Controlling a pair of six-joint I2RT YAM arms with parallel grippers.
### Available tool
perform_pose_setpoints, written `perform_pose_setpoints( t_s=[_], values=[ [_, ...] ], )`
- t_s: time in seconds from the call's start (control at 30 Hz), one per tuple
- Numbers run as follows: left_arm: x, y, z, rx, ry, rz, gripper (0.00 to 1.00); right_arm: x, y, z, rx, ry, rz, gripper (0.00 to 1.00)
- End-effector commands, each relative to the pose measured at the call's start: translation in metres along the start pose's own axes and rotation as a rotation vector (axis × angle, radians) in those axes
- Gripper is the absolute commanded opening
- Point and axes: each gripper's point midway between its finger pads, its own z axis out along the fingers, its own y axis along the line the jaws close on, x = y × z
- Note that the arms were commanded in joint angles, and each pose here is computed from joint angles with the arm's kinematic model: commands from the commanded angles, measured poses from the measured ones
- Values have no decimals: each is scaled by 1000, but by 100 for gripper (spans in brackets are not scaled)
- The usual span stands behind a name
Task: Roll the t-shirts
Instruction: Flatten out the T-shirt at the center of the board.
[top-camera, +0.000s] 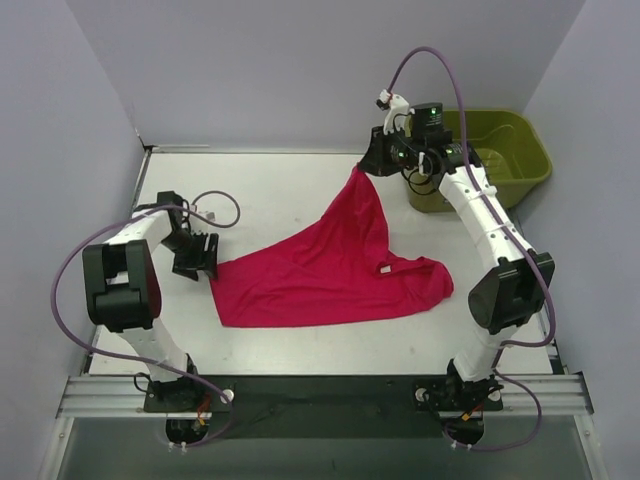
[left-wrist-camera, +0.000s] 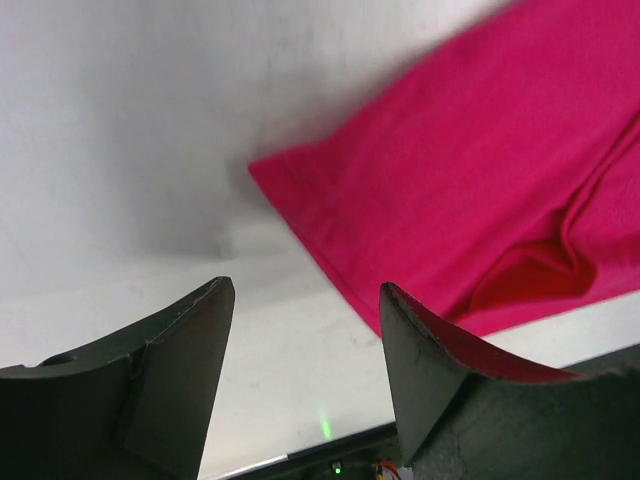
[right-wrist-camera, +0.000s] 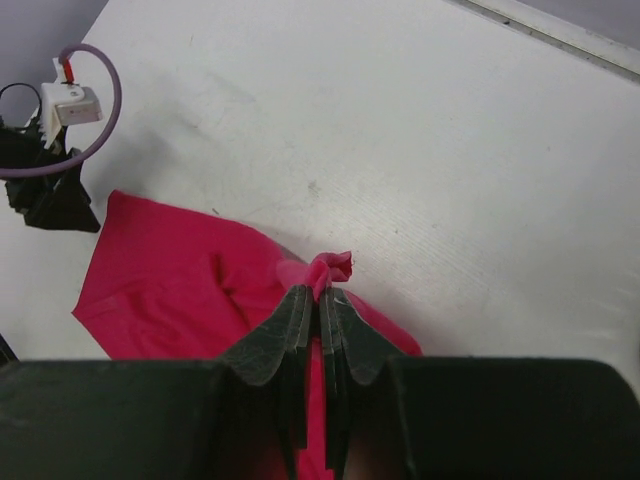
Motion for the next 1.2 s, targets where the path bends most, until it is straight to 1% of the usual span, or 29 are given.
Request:
perform_pose_setpoints(
  t_s=[0.0,0.23,0.3,0.37,0.4,0.47,0.5,0.53,0.6,0.63,0.7,0.73,0.77,0.8,0.83,0.87,0.9,0.93,0.97,1.03,1.1,1.13,1.17],
  values=[
    [-51,1,12,-26,-100,30,70,-7,14,-11,-27,-12,-26,0],
    [-65,-1,31,-42,-73,41,69,1,11,-13,-3,8,-15,0],
    [-63,-2,36,-36,-54,46,63,3,9,-13,1,12,-15,0],
    [-59,-2,39,-33,-35,40,53,5,8,-13,3,18,-40,0],
    [-58,-2,39,-30,-31,42,41,5,7,-12,11,18,-39,0],
    [-52,-5,39,-17,-4,41,33,7,2,-9,22,24,-33,0],
    [-52,-4,37,-14,-3,42,25,6,1,-9,24,23,-33,0],
    [-49,-6,35,-6,12,42,19,8,-2,-6,26,29,-26,0],
    [-47,-7,29,-4,25,62,0,2,-9,-5,40,18,-28,0],
    [-59,-4,18,-24,-5,73,0,0,-17,-3,67,15,-30,0],
    [-74,-6,-7,-42,-62,96,0,-24,-25,-10,93,-35,-68,0],
    [-99,-7,-32,-49,-153,114,0,-31,-30,-11,103,-50,-82,0],
    [-111,-13,-59,-53,-231,141,0,-54,-32,-21,118,-103,-109,0],
    [-124,-17,-82,-58,-299,163,0,-64,-35,-26,126,-126,-129,0],
    [-144,-24,-113,-74,-398,197,0,-72,-39,-29,135,-141,-155,0],
    [-153,-31,-148,-93,-496,234,0,-82,-40,-35,142,-166,-182,0],
    [-161,-35,-170,-109,-563,257,0,-98,-41,-46,154,-203,-210,0],
    [-166,-40,-191,-124,-622,276,0,-107,-38,-55,161,-228,-249,0],
    [-169,-47,-227,-155,-717,300,0,-114,-37,-62,171,-246,-268,0],
    [-168,-56,-270,-195,-840,331,0,-131,-29,-85,188,-298,-321,0],
    [-166,-61,-297,-233,-920,369,0,-144,-21,-108,221,-346,-379,0],
    [-157,-67,-318,-254,-977,384,0,-148,-20,-117,237,-366,-390,0],
    [-153,-67,-323,-272,-998,394,0,-155,-18,-126,255,-395,-405,0]
  ],
)
